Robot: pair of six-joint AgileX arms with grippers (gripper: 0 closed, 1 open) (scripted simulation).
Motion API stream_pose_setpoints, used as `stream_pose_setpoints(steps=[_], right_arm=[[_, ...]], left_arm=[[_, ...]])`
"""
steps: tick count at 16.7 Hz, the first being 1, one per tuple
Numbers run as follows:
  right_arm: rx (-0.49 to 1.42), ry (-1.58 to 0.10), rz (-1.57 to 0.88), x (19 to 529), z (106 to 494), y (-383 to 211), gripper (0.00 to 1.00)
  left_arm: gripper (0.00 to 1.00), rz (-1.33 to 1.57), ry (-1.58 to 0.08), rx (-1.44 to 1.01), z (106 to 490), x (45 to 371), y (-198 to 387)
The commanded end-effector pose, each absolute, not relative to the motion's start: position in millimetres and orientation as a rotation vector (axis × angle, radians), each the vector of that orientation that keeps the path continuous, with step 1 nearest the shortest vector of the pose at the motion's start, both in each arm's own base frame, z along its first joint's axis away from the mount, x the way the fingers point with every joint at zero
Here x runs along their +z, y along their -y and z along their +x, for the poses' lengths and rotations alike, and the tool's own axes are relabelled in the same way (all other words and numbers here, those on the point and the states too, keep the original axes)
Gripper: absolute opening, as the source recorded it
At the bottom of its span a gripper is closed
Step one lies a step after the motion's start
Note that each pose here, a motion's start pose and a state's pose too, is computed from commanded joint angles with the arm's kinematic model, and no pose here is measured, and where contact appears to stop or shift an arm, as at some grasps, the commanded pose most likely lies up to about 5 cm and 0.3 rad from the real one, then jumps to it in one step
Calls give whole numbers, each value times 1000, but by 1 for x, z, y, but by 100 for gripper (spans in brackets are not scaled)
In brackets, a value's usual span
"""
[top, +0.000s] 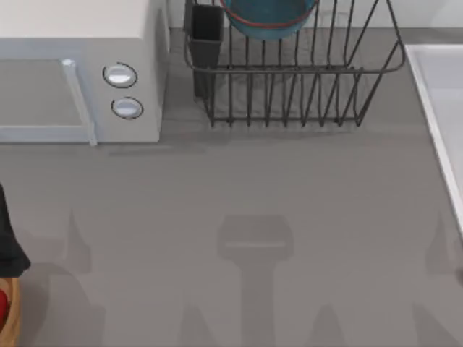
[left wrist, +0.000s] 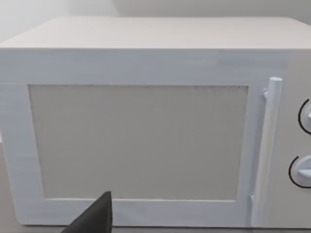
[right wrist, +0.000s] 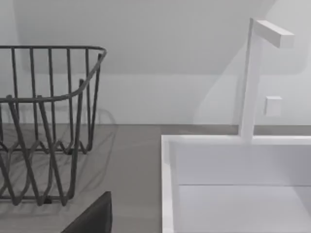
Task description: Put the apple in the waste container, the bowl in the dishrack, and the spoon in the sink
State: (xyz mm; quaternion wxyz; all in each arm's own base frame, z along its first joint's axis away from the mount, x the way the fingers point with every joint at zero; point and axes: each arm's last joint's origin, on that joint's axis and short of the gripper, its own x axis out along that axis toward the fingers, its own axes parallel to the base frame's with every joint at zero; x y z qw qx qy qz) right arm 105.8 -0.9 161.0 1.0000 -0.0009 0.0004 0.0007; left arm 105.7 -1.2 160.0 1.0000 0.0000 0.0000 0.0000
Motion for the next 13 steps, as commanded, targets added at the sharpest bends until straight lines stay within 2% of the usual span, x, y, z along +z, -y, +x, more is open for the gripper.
stream_pose_setpoints(steps=[3, 6, 9, 13], right_arm=[[1, -71, -59, 169, 107, 1, 100], [10, -253, -182, 183, 112, 3, 100], [61, -538, -336, 194, 128, 5, 100], [233, -964, -522, 198, 161, 10, 100]], left_arm=[[100, 0, 0, 0, 106, 160, 1], [100, 0, 0, 0, 106, 160, 1], [100, 0, 0, 0, 106, 160, 1], [100, 0, 0, 0, 106, 160, 1]])
